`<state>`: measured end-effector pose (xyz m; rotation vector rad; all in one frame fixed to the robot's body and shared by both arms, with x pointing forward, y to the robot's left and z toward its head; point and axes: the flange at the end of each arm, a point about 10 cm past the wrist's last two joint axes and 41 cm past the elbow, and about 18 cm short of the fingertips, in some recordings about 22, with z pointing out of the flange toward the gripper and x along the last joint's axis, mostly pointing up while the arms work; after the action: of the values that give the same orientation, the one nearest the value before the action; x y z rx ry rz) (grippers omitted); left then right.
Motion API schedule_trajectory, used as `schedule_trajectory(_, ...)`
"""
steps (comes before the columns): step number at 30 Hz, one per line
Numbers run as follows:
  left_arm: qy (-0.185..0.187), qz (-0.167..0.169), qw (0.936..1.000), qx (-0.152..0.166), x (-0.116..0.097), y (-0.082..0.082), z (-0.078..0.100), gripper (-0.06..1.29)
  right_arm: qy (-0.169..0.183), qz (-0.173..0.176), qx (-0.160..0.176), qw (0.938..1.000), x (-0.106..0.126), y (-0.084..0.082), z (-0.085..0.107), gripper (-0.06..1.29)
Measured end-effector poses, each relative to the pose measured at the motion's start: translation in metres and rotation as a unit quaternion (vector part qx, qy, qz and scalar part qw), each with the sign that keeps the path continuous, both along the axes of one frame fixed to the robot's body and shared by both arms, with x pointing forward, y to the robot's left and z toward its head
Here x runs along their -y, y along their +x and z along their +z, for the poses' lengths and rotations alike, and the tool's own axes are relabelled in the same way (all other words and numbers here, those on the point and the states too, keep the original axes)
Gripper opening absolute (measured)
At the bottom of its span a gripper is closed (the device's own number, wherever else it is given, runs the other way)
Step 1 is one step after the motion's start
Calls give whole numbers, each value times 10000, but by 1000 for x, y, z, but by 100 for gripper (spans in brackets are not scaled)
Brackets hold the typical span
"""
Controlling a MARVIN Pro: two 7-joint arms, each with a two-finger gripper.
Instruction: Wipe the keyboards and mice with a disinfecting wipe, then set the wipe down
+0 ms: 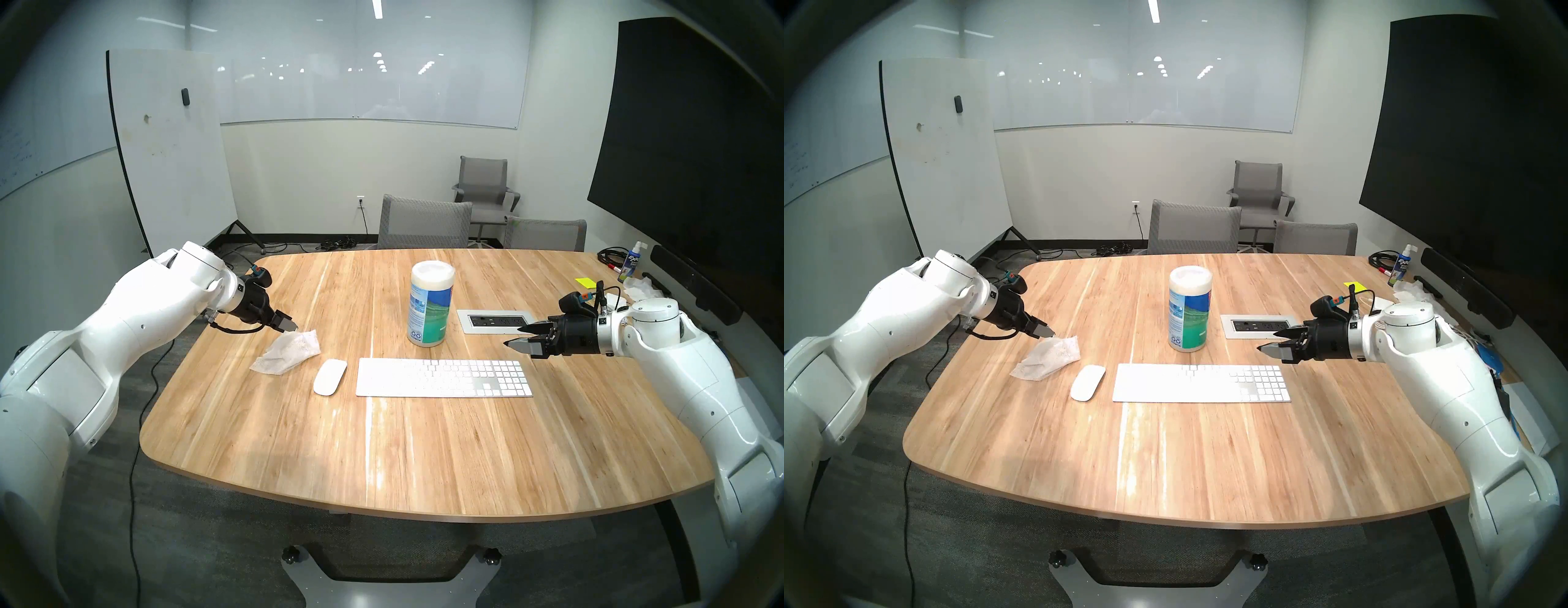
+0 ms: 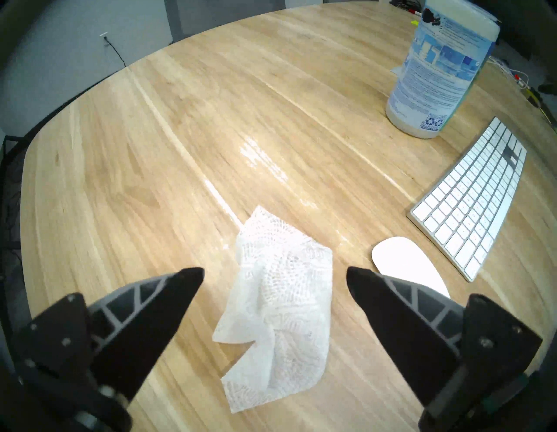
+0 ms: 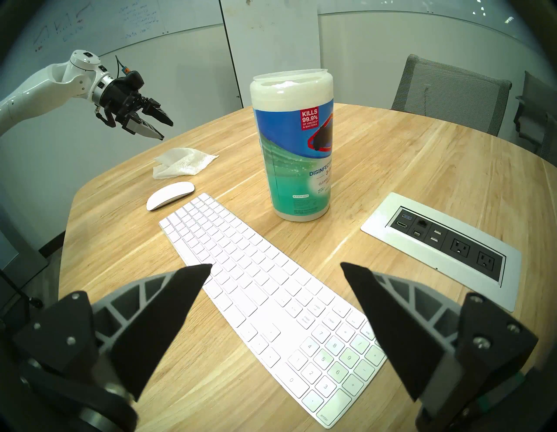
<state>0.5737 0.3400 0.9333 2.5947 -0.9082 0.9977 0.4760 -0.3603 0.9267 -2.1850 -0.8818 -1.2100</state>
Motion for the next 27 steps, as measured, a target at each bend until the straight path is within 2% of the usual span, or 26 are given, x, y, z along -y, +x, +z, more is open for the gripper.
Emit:
schedule_trajectory(6, -159, -537, 9978, 343, 19, -5, 22, 127, 0, 0, 0, 10000, 0, 0, 0, 123)
schedule_trajectory(10, -240, -796, 9949, 570, 23, -12, 29, 127, 0, 0, 0, 10000, 0, 0, 0, 123)
schedule_trajectory(21, -321, -1411, 9838, 1062, 33, -39, 25, 127, -1, 0, 0, 10000, 0, 0, 0, 123)
schedule_trajectory(27, -338, -1542, 9781, 1356, 35, -53, 21, 127, -1, 0, 0, 10000, 0, 0, 0, 123)
